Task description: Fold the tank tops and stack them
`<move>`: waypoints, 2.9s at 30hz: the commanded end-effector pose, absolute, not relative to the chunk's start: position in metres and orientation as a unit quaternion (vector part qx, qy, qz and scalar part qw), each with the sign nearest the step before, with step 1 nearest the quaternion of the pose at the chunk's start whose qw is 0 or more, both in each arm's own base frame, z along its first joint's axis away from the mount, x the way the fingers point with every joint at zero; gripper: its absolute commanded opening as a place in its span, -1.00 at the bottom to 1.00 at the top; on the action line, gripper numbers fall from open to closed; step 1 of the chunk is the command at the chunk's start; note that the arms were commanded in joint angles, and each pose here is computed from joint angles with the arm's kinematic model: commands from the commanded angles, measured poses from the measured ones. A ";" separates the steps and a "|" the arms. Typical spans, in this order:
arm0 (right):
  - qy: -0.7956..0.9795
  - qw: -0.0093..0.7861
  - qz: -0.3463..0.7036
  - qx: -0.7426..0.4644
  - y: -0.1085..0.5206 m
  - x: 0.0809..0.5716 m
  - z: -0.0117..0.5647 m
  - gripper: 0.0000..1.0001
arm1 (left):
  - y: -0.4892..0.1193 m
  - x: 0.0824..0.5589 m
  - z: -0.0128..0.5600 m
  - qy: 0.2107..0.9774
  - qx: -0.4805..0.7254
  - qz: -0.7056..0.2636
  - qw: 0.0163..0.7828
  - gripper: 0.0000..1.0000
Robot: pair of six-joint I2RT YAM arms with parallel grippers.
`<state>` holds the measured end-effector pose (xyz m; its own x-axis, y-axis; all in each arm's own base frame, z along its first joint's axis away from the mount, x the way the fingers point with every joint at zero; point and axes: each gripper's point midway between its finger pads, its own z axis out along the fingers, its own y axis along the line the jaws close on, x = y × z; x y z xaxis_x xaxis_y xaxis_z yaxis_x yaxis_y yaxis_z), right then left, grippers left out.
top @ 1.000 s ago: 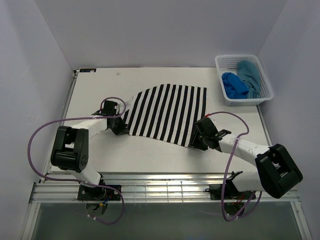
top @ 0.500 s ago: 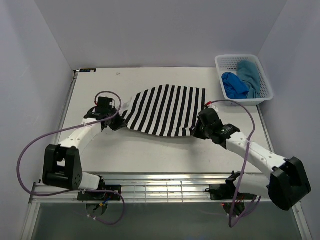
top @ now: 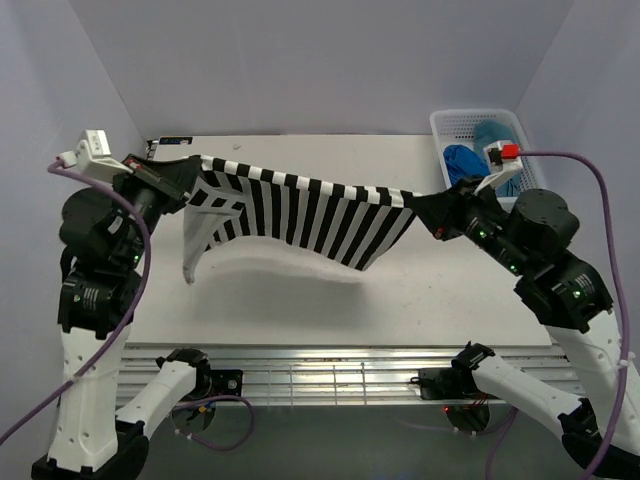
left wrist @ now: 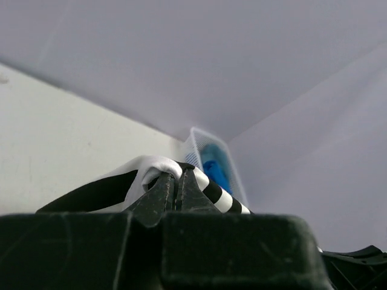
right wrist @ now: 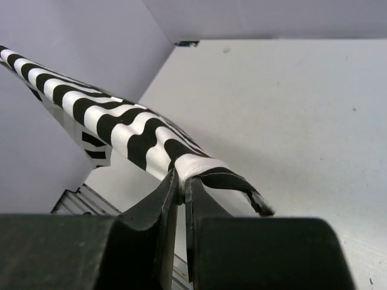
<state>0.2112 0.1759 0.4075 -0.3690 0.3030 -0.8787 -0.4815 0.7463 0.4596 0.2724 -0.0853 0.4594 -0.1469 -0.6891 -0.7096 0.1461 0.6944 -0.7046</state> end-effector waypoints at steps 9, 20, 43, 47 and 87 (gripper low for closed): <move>0.742 0.617 0.251 -0.070 0.159 0.248 0.444 -0.85 | -0.093 0.316 0.469 0.710 -0.173 -0.302 0.612 -1.00; 0.743 0.616 0.250 -0.077 0.149 0.419 0.466 -0.85 | -0.079 0.495 0.446 0.755 -0.128 -0.252 0.592 -1.00; 0.902 0.349 0.241 -0.080 0.122 0.291 0.139 -0.38 | -0.120 0.305 0.168 0.876 -0.113 -0.321 0.343 0.88; 0.937 0.290 0.186 -0.055 0.102 0.272 0.114 0.67 | -0.109 0.287 0.158 0.891 -0.151 -0.289 0.316 0.96; 0.957 0.202 0.208 -0.015 0.147 0.401 0.015 0.80 | -0.098 0.405 -0.040 0.963 -0.242 -0.025 0.115 0.96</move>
<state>0.3847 0.1481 0.0358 -0.9105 0.0557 -0.4097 -0.1345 0.8971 0.4208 0.3913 -0.1438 0.0219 -0.8594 -0.4734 -0.1930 -0.4171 0.8676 -0.2706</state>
